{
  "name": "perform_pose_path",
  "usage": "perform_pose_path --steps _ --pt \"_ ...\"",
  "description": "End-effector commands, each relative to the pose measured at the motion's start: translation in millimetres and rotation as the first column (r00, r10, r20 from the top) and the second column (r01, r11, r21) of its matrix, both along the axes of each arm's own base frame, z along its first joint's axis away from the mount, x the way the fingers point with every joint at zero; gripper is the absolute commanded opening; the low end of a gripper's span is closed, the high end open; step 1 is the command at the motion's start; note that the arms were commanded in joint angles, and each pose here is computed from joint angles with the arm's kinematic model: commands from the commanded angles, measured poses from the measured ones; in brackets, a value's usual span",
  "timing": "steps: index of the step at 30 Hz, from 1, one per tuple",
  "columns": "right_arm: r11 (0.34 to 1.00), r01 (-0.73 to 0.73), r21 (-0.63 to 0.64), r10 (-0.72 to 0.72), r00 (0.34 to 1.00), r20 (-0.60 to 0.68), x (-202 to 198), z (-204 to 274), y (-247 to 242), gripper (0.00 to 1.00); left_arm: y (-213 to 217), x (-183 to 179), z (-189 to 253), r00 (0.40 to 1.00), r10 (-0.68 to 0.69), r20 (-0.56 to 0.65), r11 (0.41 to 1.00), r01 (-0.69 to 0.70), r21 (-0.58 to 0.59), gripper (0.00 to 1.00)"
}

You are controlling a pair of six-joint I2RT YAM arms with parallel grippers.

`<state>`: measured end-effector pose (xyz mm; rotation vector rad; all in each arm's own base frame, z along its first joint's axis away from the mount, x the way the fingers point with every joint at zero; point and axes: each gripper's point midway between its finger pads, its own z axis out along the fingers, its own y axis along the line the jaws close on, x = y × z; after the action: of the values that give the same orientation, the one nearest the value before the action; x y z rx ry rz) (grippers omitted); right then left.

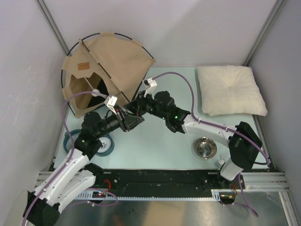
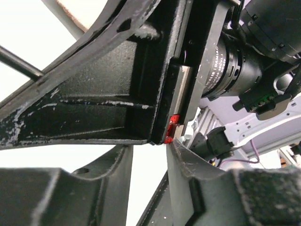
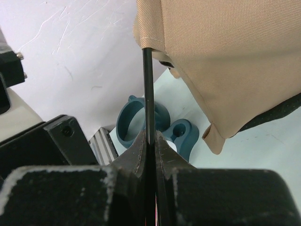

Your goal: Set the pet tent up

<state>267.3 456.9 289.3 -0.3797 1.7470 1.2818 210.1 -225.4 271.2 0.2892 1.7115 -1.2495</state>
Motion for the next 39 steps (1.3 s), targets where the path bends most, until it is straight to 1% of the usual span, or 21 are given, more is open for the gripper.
perform_pose_path --steps 1,5,7,11,13,16,19,21,23,28,30,32,35,39 --pt "0.993 -0.054 0.103 0.052 0.998 0.026 -10.0 45.4 -0.1 0.00 3.0 5.3 -2.1 1.000 0.011 0.011 1.000 -0.011 0.008 0.33" --pt "0.992 -0.082 0.097 0.081 0.997 0.014 -12.1 42.0 0.0 0.00 0.2 8.1 -6.8 1.000 -0.009 -0.002 1.000 0.009 0.024 0.27" --pt "0.991 -0.095 0.092 0.094 0.996 0.007 -13.2 39.5 0.4 0.00 -0.8 9.0 -10.6 1.000 -0.017 -0.016 0.999 0.018 0.030 0.30" --pt "0.990 -0.112 0.083 0.112 0.994 -0.003 -14.0 34.5 1.0 0.00 -2.4 9.9 -12.9 0.999 -0.026 -0.029 0.999 0.027 0.032 0.44" --pt "0.989 -0.123 0.084 0.124 0.992 -0.008 -14.9 33.6 1.6 0.00 -2.0 10.3 -10.3 1.000 -0.022 -0.020 0.999 0.023 0.028 0.48" --pt "0.987 -0.131 0.091 0.134 0.991 -0.017 -15.3 33.5 1.8 0.00 -2.1 10.6 -6.1 1.000 -0.023 -0.003 0.999 0.023 0.024 0.48" --pt "0.985 -0.145 0.095 0.148 0.989 -0.021 -16.8 33.5 2.2 0.00 -2.1 10.4 -5.1 1.000 -0.023 0.005 0.999 0.023 0.024 0.43" --pt "0.983 -0.159 0.096 0.162 0.986 -0.025 -19.1 33.6 2.3 0.00 -0.4 11.3 -5.5 1.000 -0.010 0.008 1.000 0.010 0.023 0.42" --pt "0.979 -0.179 0.099 0.183 0.983 -0.033 -21.8 33.4 2.1 0.01 2.1 13.3 -6.9 1.000 0.012 0.009 1.000 -0.012 0.023 0.43" --pt "0.967 -0.217 0.137 0.230 0.969 -0.086 -26.2 38.9 -2.1 0.00 8.5 20.8 -14.7 0.997 0.078 -0.007 0.997 -0.077 0.026 0.45" --pt "0.959 -0.233 0.160 0.251 0.963 -0.102 -30.3 43.5 -2.0 0.00 10.7 23.5 -16.4 0.995 0.100 -0.014 0.995 -0.099 0.023 0.49" --pt "0.955 -0.241 0.174 0.263 0.957 -0.120 -32.7 46.1 -2.6 0.00 10.1 22.7 -13.8 0.996 0.093 0.002 0.995 -0.093 0.017 0.50" --pt "0.946 -0.261 0.191 0.289 0.947 -0.140 -37.3 48.5 -2.6 0.00 5.9 19.2 -9.2 0.998 0.055 0.022 0.998 -0.055 0.012 0.52" --pt "0.924 -0.313 0.221 0.352 0.920 -0.171 -44.3 49.0 -1.7 0.00 -0.8 12.7 -4.4 0.998 -0.015 0.061 1.000 0.014 0.014 0.60"
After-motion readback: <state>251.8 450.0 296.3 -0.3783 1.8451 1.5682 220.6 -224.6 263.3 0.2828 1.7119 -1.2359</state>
